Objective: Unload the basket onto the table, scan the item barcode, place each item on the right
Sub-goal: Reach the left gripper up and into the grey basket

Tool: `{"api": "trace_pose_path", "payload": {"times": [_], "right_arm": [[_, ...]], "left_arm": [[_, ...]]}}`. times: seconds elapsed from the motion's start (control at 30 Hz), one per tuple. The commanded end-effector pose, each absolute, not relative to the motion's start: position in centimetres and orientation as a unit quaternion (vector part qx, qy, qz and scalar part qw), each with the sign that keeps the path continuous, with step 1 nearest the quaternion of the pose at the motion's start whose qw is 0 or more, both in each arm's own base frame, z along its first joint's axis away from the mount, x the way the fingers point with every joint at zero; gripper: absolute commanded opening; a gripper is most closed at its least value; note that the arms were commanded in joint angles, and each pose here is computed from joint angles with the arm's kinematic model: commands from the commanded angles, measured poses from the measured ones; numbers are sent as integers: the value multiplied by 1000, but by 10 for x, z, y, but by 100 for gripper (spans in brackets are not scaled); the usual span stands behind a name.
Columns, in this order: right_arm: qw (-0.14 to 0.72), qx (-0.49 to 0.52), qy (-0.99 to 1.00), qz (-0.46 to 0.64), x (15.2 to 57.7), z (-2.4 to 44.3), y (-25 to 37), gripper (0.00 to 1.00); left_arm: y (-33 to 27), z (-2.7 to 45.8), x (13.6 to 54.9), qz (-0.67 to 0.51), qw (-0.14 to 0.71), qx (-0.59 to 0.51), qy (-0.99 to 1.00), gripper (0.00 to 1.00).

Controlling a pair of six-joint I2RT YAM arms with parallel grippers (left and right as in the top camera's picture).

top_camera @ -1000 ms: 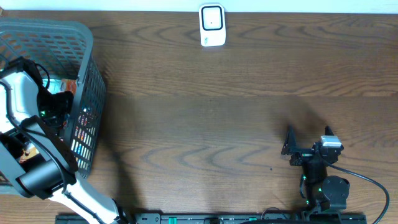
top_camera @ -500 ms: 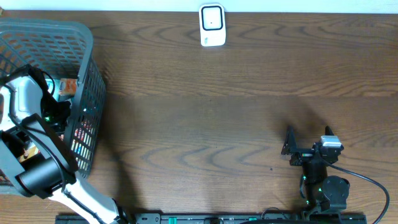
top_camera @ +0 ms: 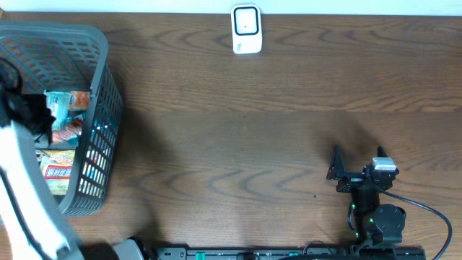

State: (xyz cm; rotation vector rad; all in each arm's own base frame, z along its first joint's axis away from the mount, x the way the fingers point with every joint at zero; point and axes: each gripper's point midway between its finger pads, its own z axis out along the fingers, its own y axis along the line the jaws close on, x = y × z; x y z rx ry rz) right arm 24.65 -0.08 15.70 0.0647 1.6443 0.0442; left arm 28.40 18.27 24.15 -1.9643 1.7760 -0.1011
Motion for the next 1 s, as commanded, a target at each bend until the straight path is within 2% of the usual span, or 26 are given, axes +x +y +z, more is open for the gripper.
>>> {"api": "trace_pose_path", "payload": {"times": [0.0,0.1,0.2,0.23,0.27,0.33,0.37,0.4,0.8,0.97], "right_arm": [[680,31,732,9,246,157,-5,99],[680,31,732,9,246,157,-5,99],[680,31,732,9,246,157,-5,99],[680,31,732,9,246,157,-5,99],[680,31,732,9,246,157,-5,99],[680,31,732,9,246,157,-5,99],[680,31,732,9,246,157,-5,99],[680,31,732,9,246,157,-5,99],[680,31,732,9,246,157,-5,99],[680,31,732,9,246,157,-5,99]], "left_arm": [[180,284,272,-51,311,-713,626,7],[175,313,258,-61,360,-704,610,7],[176,322,250,-51,376,-704,600,8],[177,322,248,-47,376,-706,599,16],[177,320,247,-44,372,-707,600,38],[178,309,248,-36,356,-712,604,75],[179,301,250,-33,346,-714,608,87],[181,294,252,-30,336,-716,611,91],[190,158,269,46,95,-743,661,91],[187,111,274,55,20,-742,668,92]]}}
